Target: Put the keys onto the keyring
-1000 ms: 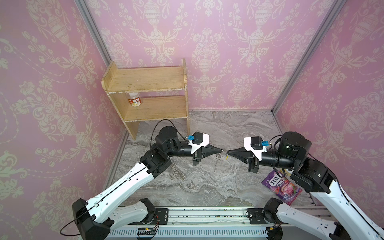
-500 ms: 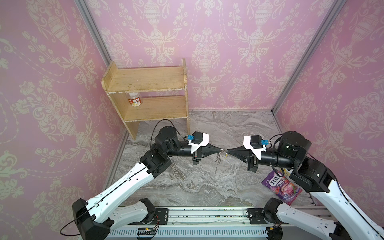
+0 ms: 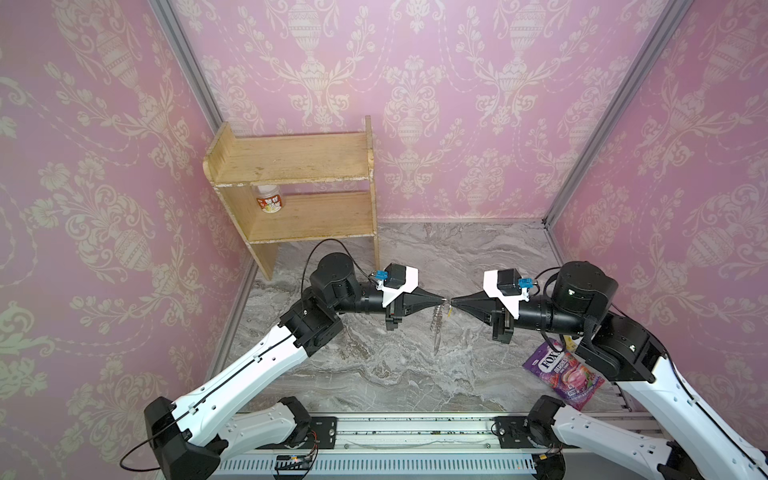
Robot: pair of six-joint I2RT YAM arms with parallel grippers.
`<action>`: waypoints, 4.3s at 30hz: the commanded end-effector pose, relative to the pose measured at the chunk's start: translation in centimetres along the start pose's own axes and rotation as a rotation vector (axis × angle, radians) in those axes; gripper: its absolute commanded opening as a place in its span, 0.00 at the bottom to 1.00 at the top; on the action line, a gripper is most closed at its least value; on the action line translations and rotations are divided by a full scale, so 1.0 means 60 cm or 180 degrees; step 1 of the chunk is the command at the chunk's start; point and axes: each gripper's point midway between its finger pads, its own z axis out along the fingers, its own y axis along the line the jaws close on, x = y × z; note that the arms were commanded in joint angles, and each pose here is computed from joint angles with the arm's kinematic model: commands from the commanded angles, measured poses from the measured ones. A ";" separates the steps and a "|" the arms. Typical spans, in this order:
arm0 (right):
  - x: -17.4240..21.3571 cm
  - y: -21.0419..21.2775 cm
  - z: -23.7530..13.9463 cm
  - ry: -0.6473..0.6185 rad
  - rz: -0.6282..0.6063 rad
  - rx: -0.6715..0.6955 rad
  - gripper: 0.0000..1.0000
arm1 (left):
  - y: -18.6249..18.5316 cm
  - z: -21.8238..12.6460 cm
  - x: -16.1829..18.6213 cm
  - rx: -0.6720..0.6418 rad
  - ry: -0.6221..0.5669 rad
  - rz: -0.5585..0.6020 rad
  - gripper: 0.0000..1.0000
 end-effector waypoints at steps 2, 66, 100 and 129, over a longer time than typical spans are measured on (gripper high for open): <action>-0.024 0.001 -0.011 -0.0138 -0.0024 0.0045 0.00 | -0.003 -0.004 -0.006 -0.0068 -0.0035 0.0168 0.00; -0.012 -0.008 0.003 -0.0005 0.0055 0.0049 0.00 | -0.019 -0.007 -0.027 -0.0017 -0.0088 0.0330 0.00; -0.014 -0.016 0.014 -0.0161 0.0141 0.0085 0.00 | -0.036 -0.003 -0.066 0.0259 -0.0433 0.0312 0.00; -0.062 -0.003 -0.036 -0.0767 0.0002 0.0243 0.00 | 0.027 -0.036 -0.144 0.0361 -0.1800 -0.0650 0.00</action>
